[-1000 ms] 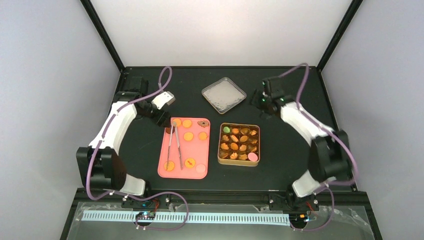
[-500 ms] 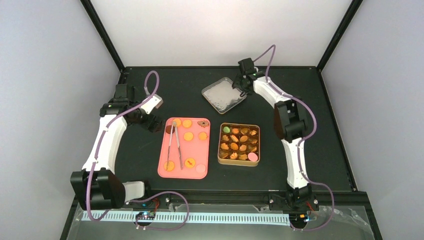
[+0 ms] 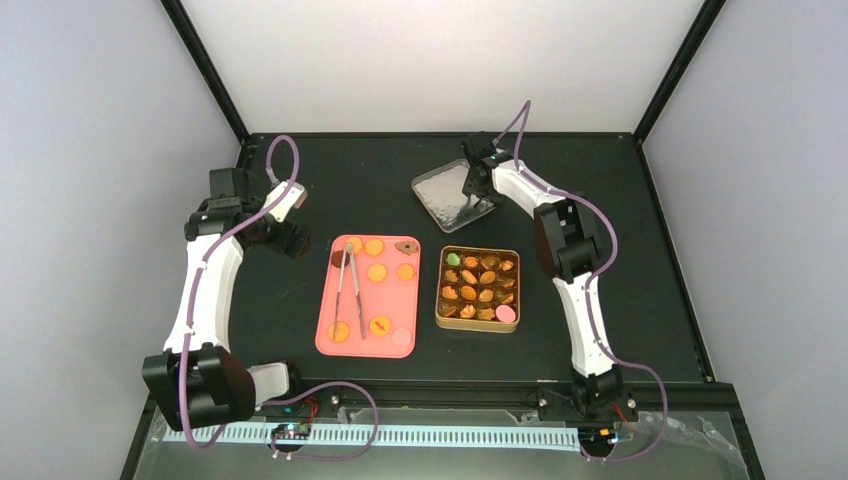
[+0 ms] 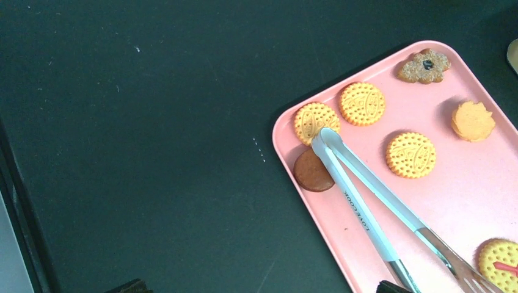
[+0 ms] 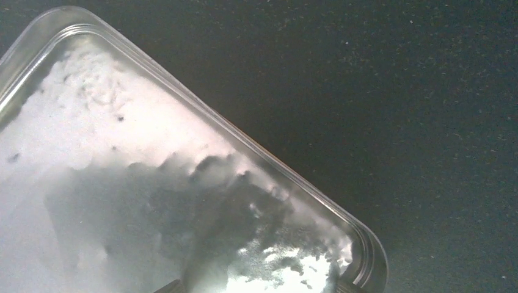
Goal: Pack the cookies
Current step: Pick up the box lid from the corner of the board.
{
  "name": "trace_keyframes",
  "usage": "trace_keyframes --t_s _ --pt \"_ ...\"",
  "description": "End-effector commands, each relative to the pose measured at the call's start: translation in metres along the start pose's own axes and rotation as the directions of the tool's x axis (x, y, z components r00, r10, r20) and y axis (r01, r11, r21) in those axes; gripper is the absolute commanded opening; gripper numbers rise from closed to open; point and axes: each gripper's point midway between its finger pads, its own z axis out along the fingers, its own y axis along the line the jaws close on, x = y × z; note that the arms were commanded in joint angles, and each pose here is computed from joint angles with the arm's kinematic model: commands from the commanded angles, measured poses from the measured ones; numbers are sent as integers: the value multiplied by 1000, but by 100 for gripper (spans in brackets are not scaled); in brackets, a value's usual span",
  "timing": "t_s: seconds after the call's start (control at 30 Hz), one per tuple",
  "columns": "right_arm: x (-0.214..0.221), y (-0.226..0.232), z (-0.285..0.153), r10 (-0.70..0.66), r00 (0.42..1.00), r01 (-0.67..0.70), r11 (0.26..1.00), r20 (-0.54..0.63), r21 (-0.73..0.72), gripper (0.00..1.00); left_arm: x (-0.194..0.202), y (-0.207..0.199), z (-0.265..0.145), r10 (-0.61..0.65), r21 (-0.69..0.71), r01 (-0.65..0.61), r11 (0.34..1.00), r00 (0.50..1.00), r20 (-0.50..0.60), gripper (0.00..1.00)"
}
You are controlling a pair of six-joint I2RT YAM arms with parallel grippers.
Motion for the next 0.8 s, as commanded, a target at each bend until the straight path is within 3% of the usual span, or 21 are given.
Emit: trace_keyframes --t_s 0.0,0.3,0.77 --pt "-6 -11 -8 1 1000 -2 999 18 53 66 -4 1 -6 16 -4 -16 1000 1000 18 99" --pt "-38 -14 -53 22 995 -23 1000 99 9 66 -3 -1 1 9 23 -9 1000 1000 19 99" --pt "9 -37 -5 78 997 -78 995 -7 65 63 5 -4 6 9 37 -9 999 1000 1 99"
